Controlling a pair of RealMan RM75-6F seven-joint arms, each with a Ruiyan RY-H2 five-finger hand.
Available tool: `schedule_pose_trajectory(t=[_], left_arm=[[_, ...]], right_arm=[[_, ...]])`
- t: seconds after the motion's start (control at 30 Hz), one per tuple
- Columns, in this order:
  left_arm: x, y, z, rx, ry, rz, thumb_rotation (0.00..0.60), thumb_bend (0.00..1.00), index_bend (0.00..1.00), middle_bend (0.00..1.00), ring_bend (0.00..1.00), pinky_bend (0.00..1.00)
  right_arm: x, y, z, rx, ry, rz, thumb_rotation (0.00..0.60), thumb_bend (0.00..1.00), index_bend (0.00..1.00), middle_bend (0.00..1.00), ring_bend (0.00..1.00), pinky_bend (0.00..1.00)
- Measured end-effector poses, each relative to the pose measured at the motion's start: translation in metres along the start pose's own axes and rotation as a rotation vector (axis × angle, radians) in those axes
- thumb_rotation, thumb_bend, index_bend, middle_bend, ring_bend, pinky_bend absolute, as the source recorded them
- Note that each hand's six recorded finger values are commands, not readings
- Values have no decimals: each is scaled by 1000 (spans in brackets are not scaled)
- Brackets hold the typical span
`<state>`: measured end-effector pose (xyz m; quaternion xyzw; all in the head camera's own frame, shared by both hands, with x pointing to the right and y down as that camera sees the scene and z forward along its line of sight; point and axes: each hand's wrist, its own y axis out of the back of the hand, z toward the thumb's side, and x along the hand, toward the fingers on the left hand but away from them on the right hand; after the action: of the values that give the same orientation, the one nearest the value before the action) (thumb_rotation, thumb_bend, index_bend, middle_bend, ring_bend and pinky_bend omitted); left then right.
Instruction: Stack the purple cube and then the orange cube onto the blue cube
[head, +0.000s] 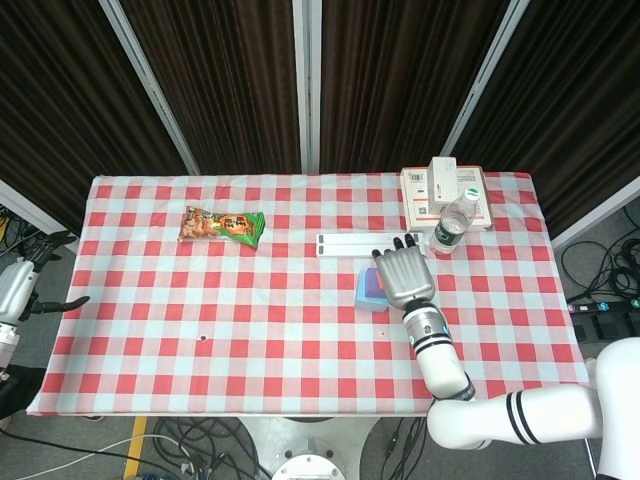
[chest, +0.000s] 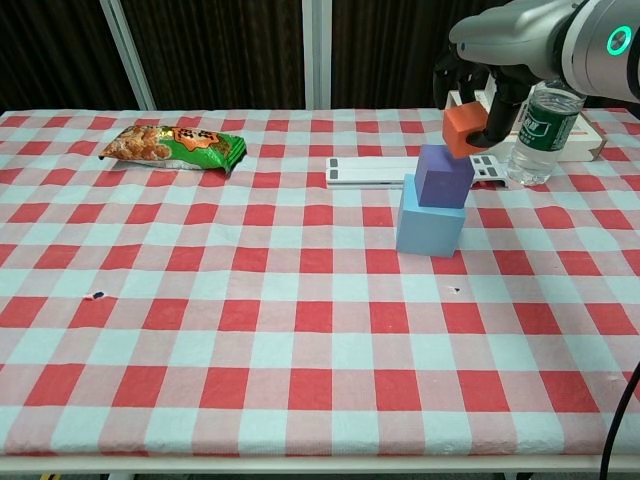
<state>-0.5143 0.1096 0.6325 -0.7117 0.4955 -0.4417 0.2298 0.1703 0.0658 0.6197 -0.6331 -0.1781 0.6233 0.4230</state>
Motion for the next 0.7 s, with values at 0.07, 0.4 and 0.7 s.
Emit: schedule_pose_trajectory(t=[0.07,0.4,0.7], left_arm=[[0,0,-1,2,3,-1,600,79,236,219,157,286],[0,-1,-4,6,10,-4,600,79,236,219,157,286],[0,0,-6,7,16,-3,600,79,236,219,156,286]], right_arm=[[-2,-2,0,-4,-1,1,600,257,316,444,177,151],[-8,-8,-1,-13,-1,7,600,257,316,444,177,151],[-12,-9,4,-23,14,8,600,257,316,444,177,151]])
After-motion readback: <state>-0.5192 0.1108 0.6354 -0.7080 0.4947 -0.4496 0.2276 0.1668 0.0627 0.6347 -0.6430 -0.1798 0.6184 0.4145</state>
